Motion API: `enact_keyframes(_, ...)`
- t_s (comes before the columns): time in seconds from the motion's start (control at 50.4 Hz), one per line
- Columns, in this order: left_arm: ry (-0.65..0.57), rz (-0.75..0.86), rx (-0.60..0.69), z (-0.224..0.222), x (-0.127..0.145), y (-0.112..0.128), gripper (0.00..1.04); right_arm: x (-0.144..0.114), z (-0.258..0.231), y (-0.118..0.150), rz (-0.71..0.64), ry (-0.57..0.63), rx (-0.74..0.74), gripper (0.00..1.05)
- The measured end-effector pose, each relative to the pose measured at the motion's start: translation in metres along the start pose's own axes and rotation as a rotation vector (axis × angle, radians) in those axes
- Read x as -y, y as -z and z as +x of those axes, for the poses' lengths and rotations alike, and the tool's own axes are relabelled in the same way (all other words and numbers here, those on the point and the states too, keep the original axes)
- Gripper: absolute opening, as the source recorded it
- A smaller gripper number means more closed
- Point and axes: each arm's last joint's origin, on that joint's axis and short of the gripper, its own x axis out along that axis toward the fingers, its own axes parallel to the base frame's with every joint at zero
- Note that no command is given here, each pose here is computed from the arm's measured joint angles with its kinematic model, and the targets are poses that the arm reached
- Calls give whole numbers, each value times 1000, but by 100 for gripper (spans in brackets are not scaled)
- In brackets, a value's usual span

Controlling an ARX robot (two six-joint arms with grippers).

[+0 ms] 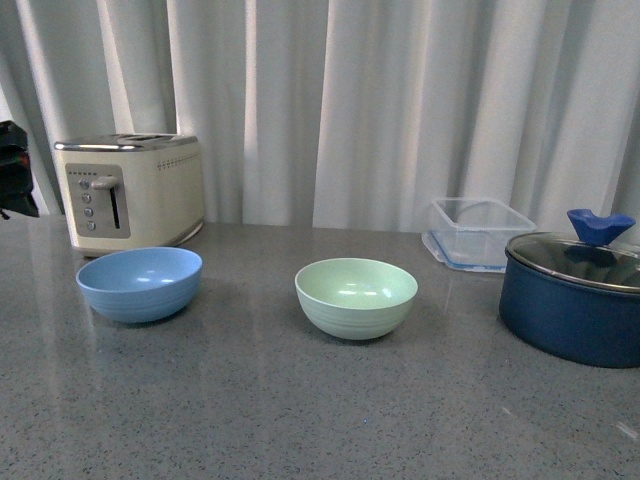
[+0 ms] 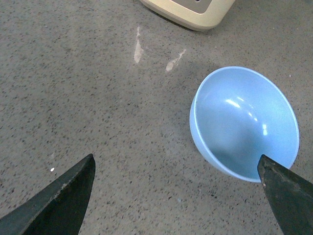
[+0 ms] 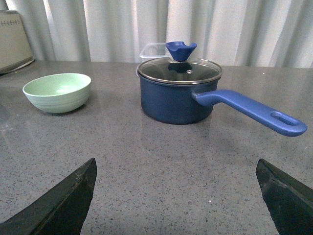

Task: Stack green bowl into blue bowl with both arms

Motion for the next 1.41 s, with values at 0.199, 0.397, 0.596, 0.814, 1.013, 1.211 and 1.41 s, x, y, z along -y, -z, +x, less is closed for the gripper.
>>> enact_keyframes(0.199,-51,24,-39,42,12,-4,98,0,0,0,0,0,0,95)
enact_keyframes(0.397,-73,37,-72,70,20,-4,98,0,0,0,0,0,0,95)
enact_keyframes(0.596,-78,51,-103,97,30,-1,98,0,0,0,0,0,0,95)
enact_keyframes(0.814,-102,84,-122,125,38,5,98,0,0,0,0,0,0,95)
enact_keyframes(1.013,-144,137,-113,132,43,7,76,0,0,0,0,0,0,95)
enact_keyframes(1.211,-156,175,-115,131,47,9,44,0,0,0,0,0,0,95)
enact_keyframes(1.41,-151,198,-120,130,54,11,8,0,0,0,0,0,0,95)
